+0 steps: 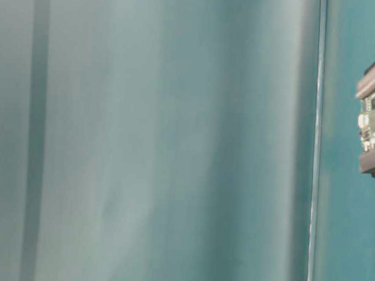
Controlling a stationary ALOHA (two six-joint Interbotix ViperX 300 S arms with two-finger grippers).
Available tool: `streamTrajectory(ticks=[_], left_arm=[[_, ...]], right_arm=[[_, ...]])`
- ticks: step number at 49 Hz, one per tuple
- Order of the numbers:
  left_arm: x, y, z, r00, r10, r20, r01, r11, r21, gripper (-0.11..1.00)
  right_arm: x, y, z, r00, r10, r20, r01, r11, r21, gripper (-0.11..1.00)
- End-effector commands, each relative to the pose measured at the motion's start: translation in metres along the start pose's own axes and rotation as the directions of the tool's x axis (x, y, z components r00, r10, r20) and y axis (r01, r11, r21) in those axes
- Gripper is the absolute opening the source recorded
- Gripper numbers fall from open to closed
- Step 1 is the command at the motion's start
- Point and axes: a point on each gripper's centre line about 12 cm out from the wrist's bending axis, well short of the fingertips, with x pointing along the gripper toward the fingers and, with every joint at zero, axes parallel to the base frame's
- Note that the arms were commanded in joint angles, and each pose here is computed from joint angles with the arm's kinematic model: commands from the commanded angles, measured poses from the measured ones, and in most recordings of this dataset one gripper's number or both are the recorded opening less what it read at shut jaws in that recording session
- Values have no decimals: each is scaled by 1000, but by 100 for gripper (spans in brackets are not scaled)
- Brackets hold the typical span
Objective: Insert the USB into the fixed PCB.
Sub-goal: 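Align the USB plug with the lower black port on the PCB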
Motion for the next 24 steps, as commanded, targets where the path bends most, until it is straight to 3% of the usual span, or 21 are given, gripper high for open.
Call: streamTrajectory(ticks=[1,12,24], left_arm=[[-1,0,11,1000,2,23,-2,1000,7,0],[-1,0,11,1000,2,25,-2,1000,7,0],[-1,0,11,1000,2,25,-2,1000,7,0]], right_arm=[[0,7,11,1000,-17,-6,17,999,35,21],[5,5,14,998,-60,-22,61,997,37,21],[6,7,16,998,-63,-22,64,997,40,21]])
